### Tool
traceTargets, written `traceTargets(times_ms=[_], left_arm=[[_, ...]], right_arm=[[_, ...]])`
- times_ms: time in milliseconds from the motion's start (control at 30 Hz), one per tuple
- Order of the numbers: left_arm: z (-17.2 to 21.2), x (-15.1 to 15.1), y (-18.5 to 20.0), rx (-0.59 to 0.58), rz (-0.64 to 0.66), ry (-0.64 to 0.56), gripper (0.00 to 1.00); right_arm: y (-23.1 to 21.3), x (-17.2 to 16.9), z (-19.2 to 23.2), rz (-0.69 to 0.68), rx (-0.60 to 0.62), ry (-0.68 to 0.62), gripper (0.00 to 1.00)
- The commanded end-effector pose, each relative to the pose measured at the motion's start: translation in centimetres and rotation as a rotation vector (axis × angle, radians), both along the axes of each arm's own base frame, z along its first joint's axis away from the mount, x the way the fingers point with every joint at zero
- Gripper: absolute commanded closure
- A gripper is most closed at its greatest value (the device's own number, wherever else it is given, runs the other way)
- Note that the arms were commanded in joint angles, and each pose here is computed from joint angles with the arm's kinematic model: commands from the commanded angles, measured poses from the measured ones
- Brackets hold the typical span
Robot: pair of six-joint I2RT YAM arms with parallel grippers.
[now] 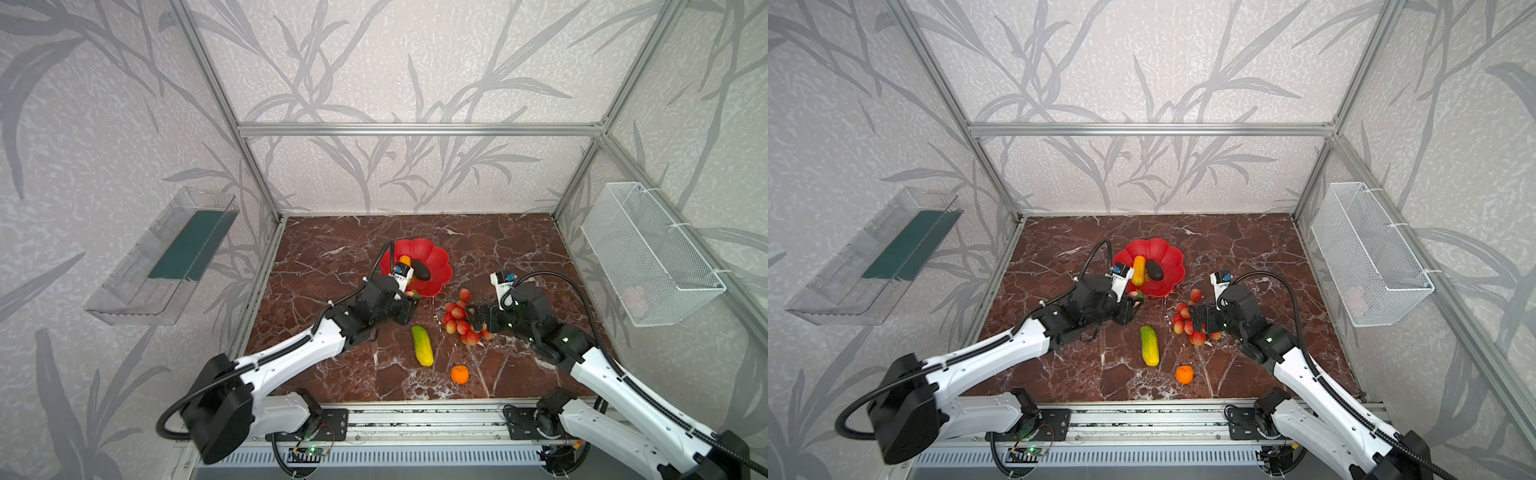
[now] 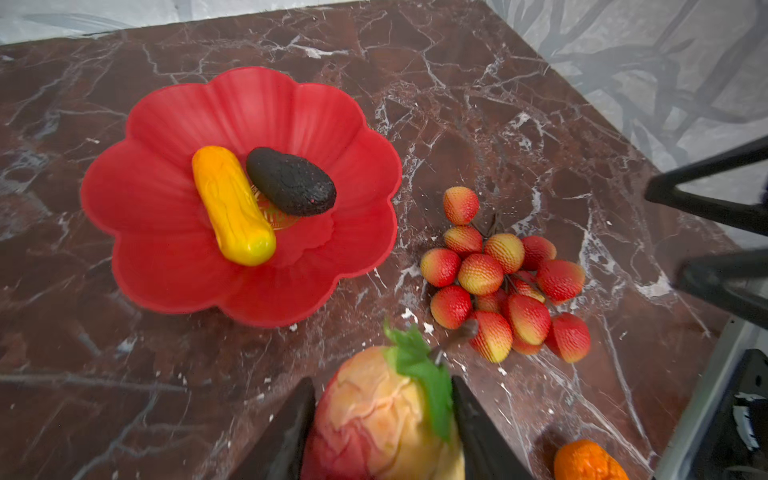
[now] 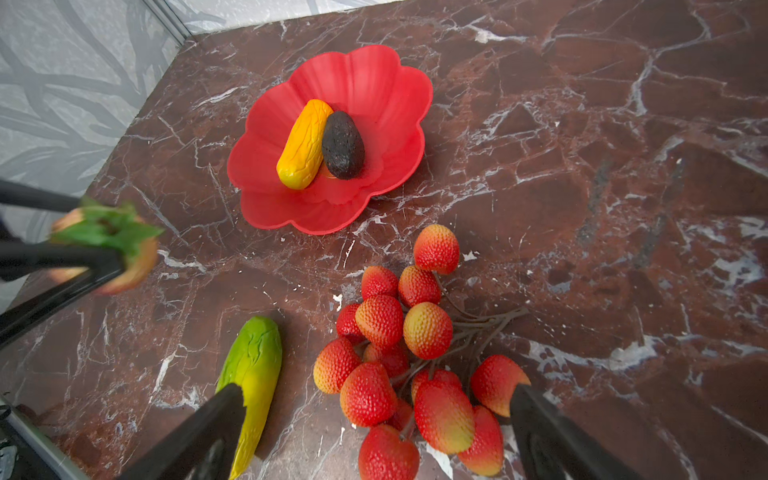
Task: Place and organize the fake fruits in the fruit bowl
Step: 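Grasp the pink peach with the left gripper and place it in the bowl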
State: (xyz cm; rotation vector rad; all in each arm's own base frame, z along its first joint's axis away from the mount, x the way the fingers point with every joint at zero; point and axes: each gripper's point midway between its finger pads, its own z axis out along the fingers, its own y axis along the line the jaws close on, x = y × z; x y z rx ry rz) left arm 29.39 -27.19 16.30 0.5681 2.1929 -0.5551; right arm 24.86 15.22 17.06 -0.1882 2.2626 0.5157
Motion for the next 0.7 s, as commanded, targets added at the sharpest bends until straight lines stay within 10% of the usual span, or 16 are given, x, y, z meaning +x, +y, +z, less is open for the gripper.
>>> traceTargets(times_ms=[0,500,667], left_arm=[[-1.5,2.5,-2.3,0.082,-0.122,0.006,0.54],[-8.9,10.0,-3.7,0.400,-0.074,0.132,0.58],[-9.1,10.5,-3.8,0.398,-0.053,0.134,0.38]], right_arm=[[-1.1,-1.6,-1.0,-0.012,-0.033,0.054,0.02],[-2.5,-4.8,-3.2,-0.008,-0.027,0.112,0.04],[-2.1,-5.2,-3.2,0.003,0.002,0.141,0.08]])
